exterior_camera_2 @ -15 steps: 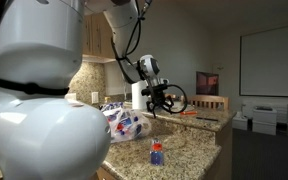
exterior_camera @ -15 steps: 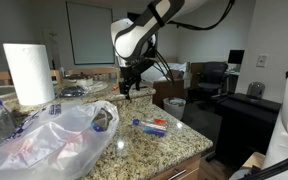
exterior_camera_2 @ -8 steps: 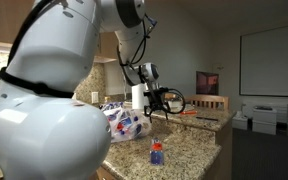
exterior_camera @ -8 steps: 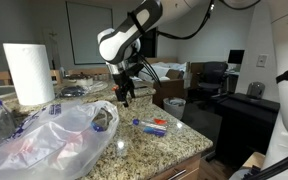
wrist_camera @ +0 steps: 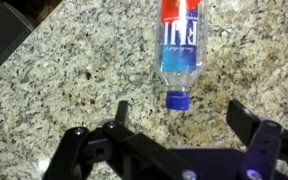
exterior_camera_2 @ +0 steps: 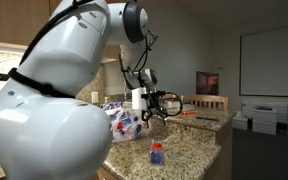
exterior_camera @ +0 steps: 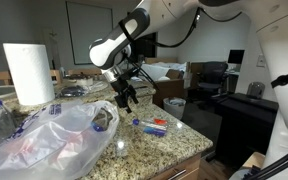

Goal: Put the water bottles on the counter in the plastic bag

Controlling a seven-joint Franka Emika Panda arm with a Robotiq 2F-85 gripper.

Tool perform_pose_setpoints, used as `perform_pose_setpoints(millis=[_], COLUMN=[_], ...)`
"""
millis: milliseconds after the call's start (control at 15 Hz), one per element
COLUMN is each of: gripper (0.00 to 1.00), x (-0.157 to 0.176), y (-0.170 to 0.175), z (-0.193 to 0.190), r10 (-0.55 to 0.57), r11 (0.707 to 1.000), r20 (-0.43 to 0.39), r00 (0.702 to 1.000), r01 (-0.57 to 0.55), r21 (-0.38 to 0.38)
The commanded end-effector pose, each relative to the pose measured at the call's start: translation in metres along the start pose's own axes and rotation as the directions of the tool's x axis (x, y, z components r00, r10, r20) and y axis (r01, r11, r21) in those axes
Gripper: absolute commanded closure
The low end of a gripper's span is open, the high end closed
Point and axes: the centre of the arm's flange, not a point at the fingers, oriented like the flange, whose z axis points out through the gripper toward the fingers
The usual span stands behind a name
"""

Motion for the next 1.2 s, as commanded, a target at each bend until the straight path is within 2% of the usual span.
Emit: perform_pose_setpoints(millis=[0,200,533,1133], gripper=[0.0,0.0,0.0,0.0], x=[0.023,0.042,0.062,0.064], y=[0.003,0.004,0.008,0.006], z=[0.014,0.022,0.031,0.053], r10=[0.063,0.075,0.032,0.013], r11=[0.998,0.997,0.999,1.0], r20=[0.026,0.029,0.069,0.209], r00=[0.998,0.997,0.997,0.978], r01=[-0.063,-0.075,-0.032,-0.014], r21=[0.013,0.017,-0.001,0.003])
